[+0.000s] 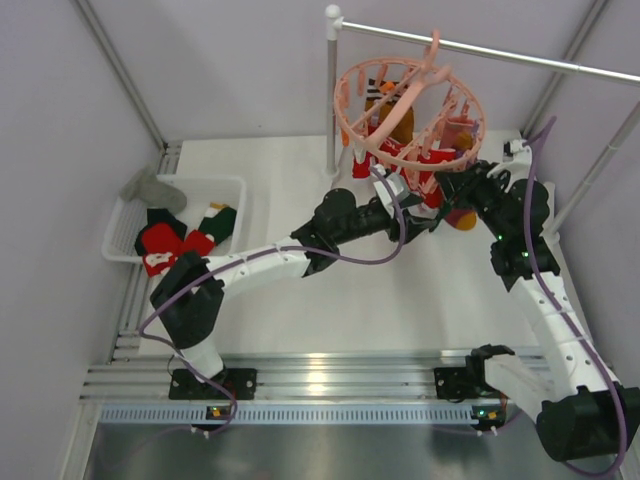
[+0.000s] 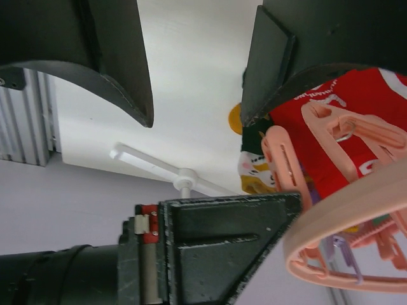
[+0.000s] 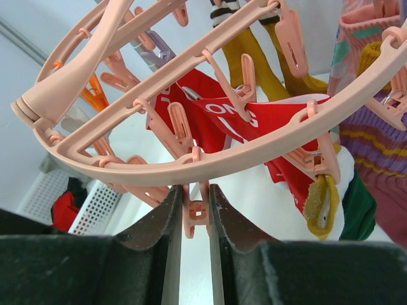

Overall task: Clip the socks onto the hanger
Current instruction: Open the clamp at the hanger.

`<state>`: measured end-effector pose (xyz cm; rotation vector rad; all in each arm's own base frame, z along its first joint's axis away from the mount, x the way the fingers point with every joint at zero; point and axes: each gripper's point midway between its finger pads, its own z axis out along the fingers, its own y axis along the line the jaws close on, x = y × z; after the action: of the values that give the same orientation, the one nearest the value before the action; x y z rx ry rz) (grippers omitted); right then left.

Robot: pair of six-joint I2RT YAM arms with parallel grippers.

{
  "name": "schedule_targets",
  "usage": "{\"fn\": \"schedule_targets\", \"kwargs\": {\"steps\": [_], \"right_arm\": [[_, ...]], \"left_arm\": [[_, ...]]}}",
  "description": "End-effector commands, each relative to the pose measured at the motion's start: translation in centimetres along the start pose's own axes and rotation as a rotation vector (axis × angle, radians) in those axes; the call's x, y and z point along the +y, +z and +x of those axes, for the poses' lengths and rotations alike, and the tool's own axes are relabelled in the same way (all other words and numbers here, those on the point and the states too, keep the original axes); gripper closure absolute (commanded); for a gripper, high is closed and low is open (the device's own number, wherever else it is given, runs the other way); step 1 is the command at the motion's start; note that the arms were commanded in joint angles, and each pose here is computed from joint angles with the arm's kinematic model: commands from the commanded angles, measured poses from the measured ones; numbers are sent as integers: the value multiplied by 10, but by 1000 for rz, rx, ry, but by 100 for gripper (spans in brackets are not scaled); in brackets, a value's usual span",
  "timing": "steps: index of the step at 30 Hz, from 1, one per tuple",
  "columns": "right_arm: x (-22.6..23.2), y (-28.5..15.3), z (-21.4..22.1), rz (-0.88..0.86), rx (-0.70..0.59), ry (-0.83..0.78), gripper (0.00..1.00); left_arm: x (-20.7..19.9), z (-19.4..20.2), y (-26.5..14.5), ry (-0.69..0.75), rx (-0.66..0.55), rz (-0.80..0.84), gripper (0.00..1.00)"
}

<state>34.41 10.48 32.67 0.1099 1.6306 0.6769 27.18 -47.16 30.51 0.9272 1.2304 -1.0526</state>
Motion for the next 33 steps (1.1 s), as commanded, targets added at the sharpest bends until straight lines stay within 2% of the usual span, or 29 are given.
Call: {"fn": "schedule_targets", "kwargs": {"steps": [1, 9, 15, 26, 32, 33], "right_arm": [[13, -3, -20, -36, -30, 8, 100], [15, -3, -22, -43, -33, 12, 100], [16, -5, -23, -49, -34, 20, 100], [20, -4, -20, -82, -19, 54, 100], [20, -3, -18, -93, -11, 75, 100], [21, -3, -18, -97, -12, 81, 100]], "left_arm": [[26, -48, 10, 113, -152, -109, 37], [36, -57, 19, 182, -200, -135, 36], [58, -45, 26, 181, -171, -211, 36], [70, -41, 33, 213, -160, -257, 37], [71, -44, 41, 222, -173, -244, 44], [71, -42, 42, 221, -170, -238, 51]]}}
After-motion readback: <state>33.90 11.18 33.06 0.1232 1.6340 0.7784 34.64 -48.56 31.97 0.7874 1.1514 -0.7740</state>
